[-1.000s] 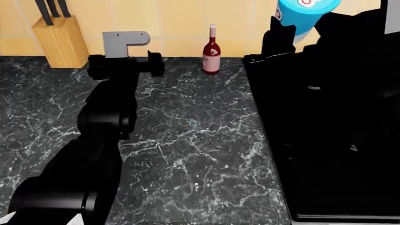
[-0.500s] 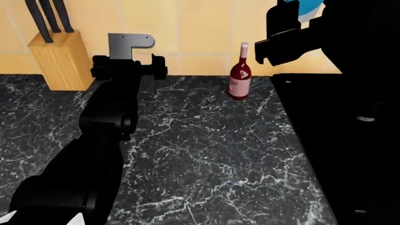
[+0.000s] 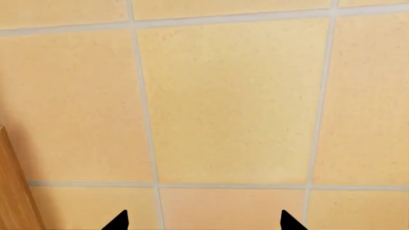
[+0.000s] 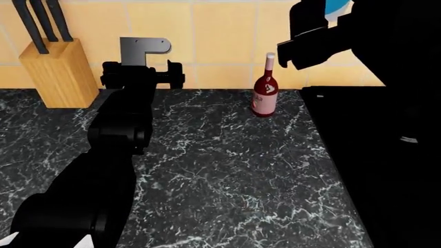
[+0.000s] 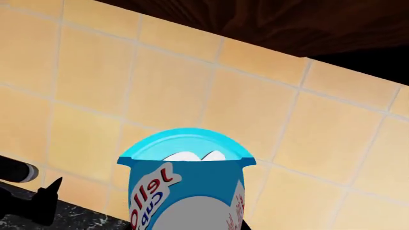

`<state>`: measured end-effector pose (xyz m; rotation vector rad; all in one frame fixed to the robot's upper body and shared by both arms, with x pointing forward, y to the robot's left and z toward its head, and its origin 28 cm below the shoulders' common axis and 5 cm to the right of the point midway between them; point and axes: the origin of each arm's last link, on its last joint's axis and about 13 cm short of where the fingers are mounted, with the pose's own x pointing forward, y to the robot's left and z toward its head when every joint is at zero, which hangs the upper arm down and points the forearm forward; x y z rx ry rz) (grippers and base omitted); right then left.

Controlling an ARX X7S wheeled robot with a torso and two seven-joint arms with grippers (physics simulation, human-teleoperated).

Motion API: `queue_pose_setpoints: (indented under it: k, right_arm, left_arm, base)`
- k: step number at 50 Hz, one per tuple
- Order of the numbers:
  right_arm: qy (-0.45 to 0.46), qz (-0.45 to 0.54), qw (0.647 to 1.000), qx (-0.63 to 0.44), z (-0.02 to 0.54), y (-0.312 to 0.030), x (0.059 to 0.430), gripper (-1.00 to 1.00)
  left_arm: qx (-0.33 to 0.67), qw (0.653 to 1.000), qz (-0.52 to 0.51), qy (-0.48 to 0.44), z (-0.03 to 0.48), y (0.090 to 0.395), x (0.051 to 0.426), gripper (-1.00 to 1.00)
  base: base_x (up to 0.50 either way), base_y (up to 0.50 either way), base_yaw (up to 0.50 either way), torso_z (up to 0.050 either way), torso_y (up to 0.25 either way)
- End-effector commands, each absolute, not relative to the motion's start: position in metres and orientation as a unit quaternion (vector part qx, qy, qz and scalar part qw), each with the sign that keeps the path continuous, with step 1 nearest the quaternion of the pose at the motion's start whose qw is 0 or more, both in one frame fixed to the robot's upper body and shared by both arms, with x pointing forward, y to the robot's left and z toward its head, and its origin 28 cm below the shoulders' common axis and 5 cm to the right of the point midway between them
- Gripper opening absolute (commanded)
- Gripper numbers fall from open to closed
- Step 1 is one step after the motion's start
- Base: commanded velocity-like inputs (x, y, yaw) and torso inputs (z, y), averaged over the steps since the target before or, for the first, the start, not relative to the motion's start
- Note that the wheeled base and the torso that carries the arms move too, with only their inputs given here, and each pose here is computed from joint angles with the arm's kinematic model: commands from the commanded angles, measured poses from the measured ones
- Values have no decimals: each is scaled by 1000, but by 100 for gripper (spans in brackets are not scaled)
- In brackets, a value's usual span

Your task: Pick the canned food and jello cup from the counter and place them in the cabinets closest to them.

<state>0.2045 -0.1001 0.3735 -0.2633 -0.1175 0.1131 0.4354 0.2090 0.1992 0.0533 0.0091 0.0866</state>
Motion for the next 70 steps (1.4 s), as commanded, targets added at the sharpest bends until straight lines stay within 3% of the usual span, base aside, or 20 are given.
queue_pose_setpoints:
  k: [1,33,70]
  right_arm:
    - [-76,48,990,-113,371,-96,193,-100]
    - [-168,3,986,18,372,-74,119,-100]
    - [-294,8,956,-9,445,-56,103,-100]
  left_arm:
    - [24,999,43,5,199,209,435,100]
    - [21,999,44,4,200,209,435,100]
    - [30,998,50,5,199,209,435,100]
  base:
    - [0,0,0,0,0]
    - [0,0,0,0,0]
    - [0,0,0,0,0]
